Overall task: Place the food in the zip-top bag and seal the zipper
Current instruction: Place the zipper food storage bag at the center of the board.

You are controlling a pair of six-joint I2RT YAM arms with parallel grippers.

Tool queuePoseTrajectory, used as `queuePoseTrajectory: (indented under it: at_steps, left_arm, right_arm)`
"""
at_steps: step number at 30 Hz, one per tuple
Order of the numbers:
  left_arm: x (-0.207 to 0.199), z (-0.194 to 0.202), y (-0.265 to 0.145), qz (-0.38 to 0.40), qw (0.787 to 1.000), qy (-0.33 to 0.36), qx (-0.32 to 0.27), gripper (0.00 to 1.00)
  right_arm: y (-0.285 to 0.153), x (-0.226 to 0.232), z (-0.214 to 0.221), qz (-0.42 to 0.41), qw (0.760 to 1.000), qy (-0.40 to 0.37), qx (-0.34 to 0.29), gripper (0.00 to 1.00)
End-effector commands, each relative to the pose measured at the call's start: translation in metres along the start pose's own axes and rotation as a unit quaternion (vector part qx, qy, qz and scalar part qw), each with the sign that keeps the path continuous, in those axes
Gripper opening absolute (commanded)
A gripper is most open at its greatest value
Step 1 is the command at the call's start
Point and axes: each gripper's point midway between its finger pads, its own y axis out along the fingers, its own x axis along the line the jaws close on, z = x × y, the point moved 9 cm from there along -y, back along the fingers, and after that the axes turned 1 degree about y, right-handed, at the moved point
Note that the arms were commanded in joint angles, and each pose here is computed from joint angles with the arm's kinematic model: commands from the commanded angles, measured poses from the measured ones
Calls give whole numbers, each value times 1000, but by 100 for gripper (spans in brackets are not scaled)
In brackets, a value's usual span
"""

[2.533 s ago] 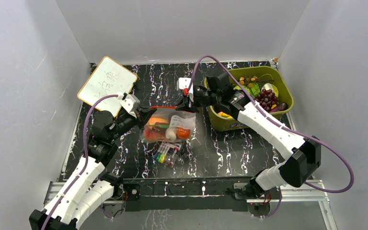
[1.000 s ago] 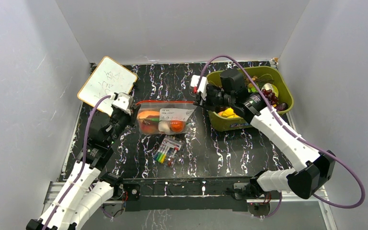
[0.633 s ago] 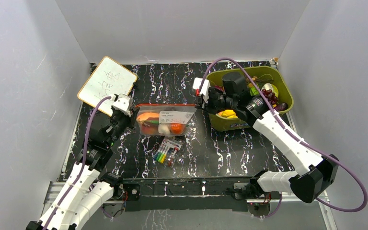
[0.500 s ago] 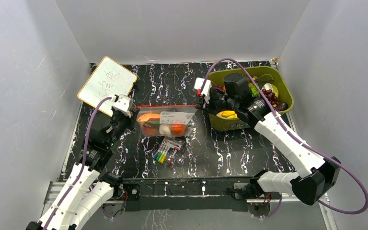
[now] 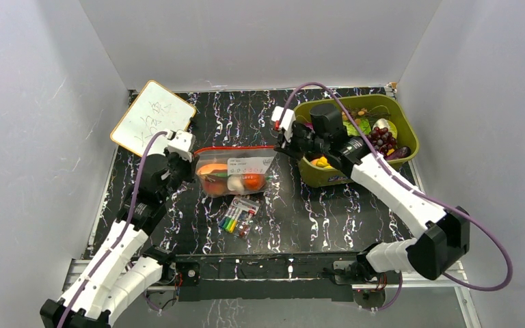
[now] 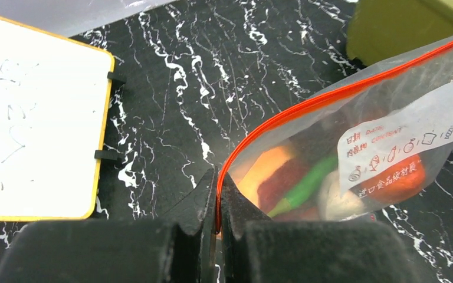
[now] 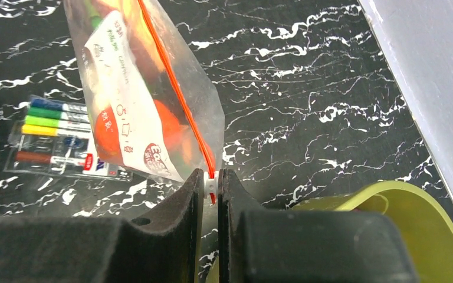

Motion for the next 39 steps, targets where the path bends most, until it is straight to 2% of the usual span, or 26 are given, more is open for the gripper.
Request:
queuePoseTrajectory:
  at_steps: [1,6,17,18,20,23,27,28,29,31,39]
  left_arm:
    - [8,-12,10,-42,999,-13,-24,0]
    - [13,-17,33,-73,997,-17,-27,6]
    - [26,-39,100,-97,995,-22,-14,10]
    - [27,-41,105,-99,995,-24,-9,14]
    - [29,-45,112,-101,994,-29,1,29]
    - [27,-50,114,-85,996,-36,8,58]
    - [24,-55,105,-76,996,-50,13,91]
    - [24,-56,101,-74,996,-51,14,97]
    - [23,-57,98,-72,996,-53,18,98]
    - [22,-58,89,-69,996,-56,22,98]
    - [14,-44,60,-45,995,-86,23,98]
  right_arm:
    - [14,-24,-12,52,998,-18,-34,0]
    - [30,-42,-11,93,995,-15,-36,0]
    - [63,-94,-10,164,985,-9,-55,0]
    - [67,-99,-10,172,983,-7,-56,0]
    - [76,-105,-6,174,983,-3,-51,0]
    - [87,-110,2,175,984,5,-41,0]
    - [90,-114,3,187,981,13,-41,0]
    - [90,-115,3,190,981,15,-43,1]
    - [90,-116,3,194,980,16,-42,1]
    - [90,-117,4,202,978,21,-41,5]
    - [83,-111,-1,204,975,65,-50,49]
